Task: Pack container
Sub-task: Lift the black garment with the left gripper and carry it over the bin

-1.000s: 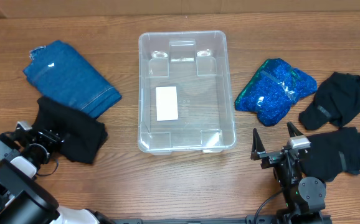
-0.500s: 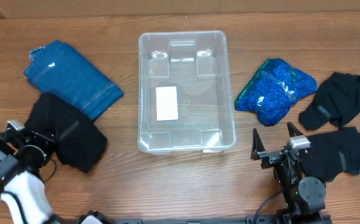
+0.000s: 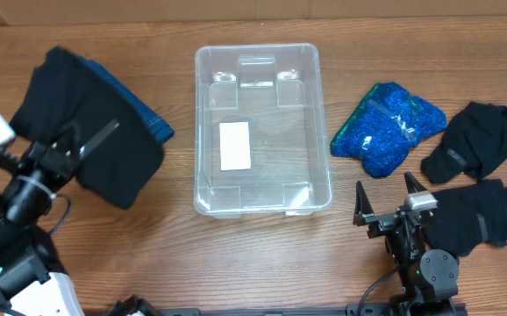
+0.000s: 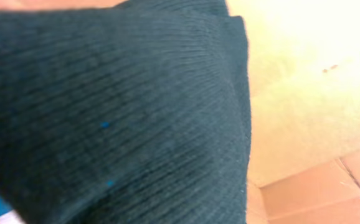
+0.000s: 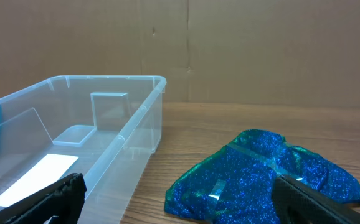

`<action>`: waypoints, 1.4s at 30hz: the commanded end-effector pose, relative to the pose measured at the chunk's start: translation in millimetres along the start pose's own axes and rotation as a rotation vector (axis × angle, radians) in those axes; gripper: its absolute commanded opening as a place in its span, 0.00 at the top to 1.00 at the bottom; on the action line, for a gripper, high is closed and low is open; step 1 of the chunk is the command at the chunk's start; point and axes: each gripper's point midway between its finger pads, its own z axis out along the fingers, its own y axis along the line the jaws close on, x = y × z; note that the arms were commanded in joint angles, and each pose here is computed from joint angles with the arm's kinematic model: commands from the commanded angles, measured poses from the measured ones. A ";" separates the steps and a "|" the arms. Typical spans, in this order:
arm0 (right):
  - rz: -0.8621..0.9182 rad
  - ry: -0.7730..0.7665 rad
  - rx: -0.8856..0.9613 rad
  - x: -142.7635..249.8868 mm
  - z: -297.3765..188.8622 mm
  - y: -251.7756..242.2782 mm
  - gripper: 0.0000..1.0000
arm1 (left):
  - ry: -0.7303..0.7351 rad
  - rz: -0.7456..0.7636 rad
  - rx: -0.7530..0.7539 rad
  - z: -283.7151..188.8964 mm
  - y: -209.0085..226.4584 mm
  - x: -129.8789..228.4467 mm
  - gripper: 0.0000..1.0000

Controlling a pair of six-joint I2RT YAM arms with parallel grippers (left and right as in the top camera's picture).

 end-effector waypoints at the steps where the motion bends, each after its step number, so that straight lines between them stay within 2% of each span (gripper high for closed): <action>1: -0.004 0.001 0.009 2.7 0.5 -1.7 0.00 | -0.026 -0.086 0.044 13.3 -51.8 1.2 0.96; 6: -0.004 0.001 0.009 2.7 0.5 -1.7 0.00 | -0.018 -0.294 -0.032 54.6 -80.8 50.8 0.96; 8: -0.004 0.001 0.009 2.7 0.5 -1.7 0.00 | -0.023 -0.394 -0.079 70.8 -92.1 80.7 0.96; 11: -0.004 0.001 0.009 2.7 0.5 -1.7 0.00 | -0.018 -0.576 -0.128 92.3 -105.9 128.0 0.96; 15: -0.004 0.001 0.009 2.7 0.5 -1.7 0.00 | 0.089 -0.849 -0.239 124.8 -107.9 213.7 0.96; 19: -0.004 0.000 0.009 2.6 0.5 -1.7 0.00 | 0.138 -0.886 -0.306 132.9 -102.9 253.7 0.96; 26: -0.004 0.001 0.009 2.7 0.5 -1.7 0.00 | 0.089 -0.807 -0.317 120.9 -104.5 265.9 0.96; 30: -0.004 0.001 0.009 2.7 0.5 -1.7 0.00 | -0.101 -0.751 -0.322 107.1 -96.0 253.3 0.96; 34: -0.004 0.000 0.009 2.6 0.5 -1.7 0.00 | -0.227 -0.693 -0.330 100.3 -86.2 235.9 0.96; 39: -0.004 0.000 0.009 2.6 0.5 -1.7 0.00 | -0.248 -0.697 -0.323 100.9 -86.3 231.6 0.96; 42: -0.004 0.001 0.009 2.7 0.5 -1.7 0.00 | -0.172 -0.724 -0.321 104.6 -91.8 244.1 0.96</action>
